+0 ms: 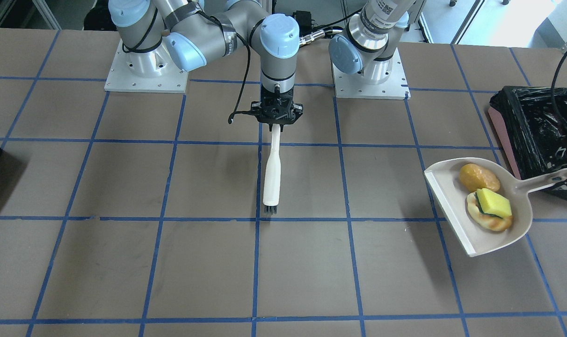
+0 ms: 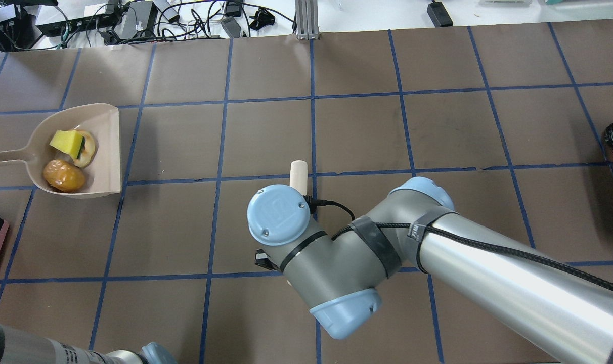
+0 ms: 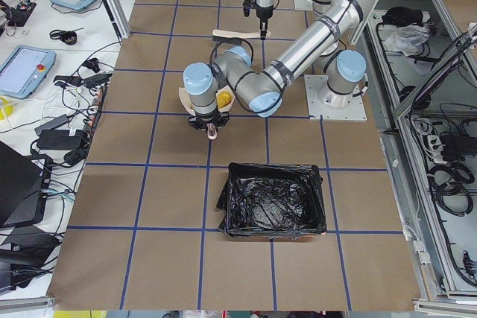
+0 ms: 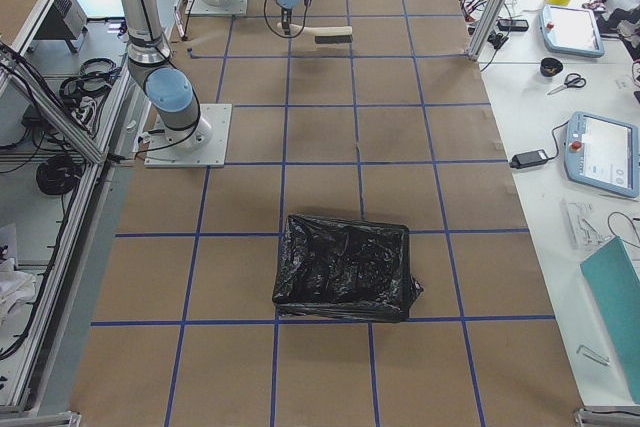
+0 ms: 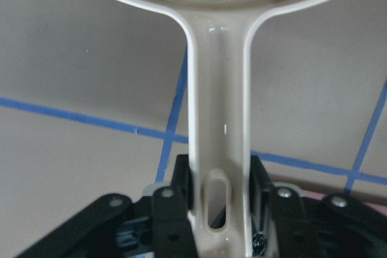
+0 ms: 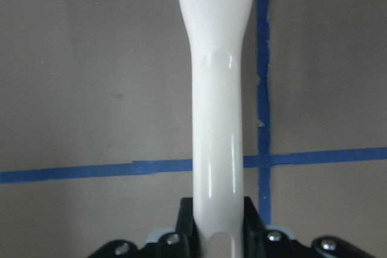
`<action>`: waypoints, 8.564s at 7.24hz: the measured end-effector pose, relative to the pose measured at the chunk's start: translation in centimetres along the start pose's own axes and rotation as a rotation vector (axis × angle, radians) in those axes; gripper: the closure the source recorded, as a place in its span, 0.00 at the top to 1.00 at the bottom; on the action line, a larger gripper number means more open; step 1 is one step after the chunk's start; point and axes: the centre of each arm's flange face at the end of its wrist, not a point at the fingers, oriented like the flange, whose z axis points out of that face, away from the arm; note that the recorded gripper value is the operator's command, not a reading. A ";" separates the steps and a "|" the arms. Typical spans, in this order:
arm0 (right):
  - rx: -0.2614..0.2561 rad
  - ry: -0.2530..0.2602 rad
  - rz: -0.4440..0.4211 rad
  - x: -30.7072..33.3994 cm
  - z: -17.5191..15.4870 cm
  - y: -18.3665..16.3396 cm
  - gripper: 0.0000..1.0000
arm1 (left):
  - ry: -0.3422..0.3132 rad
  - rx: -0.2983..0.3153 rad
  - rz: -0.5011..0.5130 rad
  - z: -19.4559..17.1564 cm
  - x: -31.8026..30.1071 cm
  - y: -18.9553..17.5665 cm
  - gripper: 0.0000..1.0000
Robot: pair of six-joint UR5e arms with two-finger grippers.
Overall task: Sweep and dump trash in nearest bin
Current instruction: 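Lift the loaded dustpan with the left gripper over the black bin, then tip the dustpan with the left gripper to dump trash into the bin, then carry the empty dustpan back with left gripper while right lowers the brush, then set the dustpan down with the left gripper while the right releases the brush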
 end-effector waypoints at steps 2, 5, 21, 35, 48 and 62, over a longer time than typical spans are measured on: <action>-0.015 0.023 -0.004 2.7 0.7 1.1 0.00 | -0.029 -0.040 -0.075 -4.6 2.1 6.7 0.00; -0.056 0.048 -0.036 2.3 1.1 3.3 0.00 | -0.043 -0.092 -0.194 -8.7 8.9 19.2 0.00; -0.139 0.081 -0.050 1.3 -0.2 4.1 0.00 | 0.235 -0.617 -0.182 -10.5 15.3 31.5 0.00; -0.179 0.081 -0.050 1.4 0.7 4.3 0.60 | -0.036 -0.712 -0.063 -14.1 -0.7 1.1 0.00; -0.089 0.079 -0.032 1.9 -2.0 1.6 0.77 | 0.024 -0.159 -1.002 -2.5 3.1 -44.7 0.00; -0.013 0.009 -0.194 25.9 -25.9 -16.7 0.79 | 0.052 -0.093 -1.113 9.0 9.9 -65.2 0.00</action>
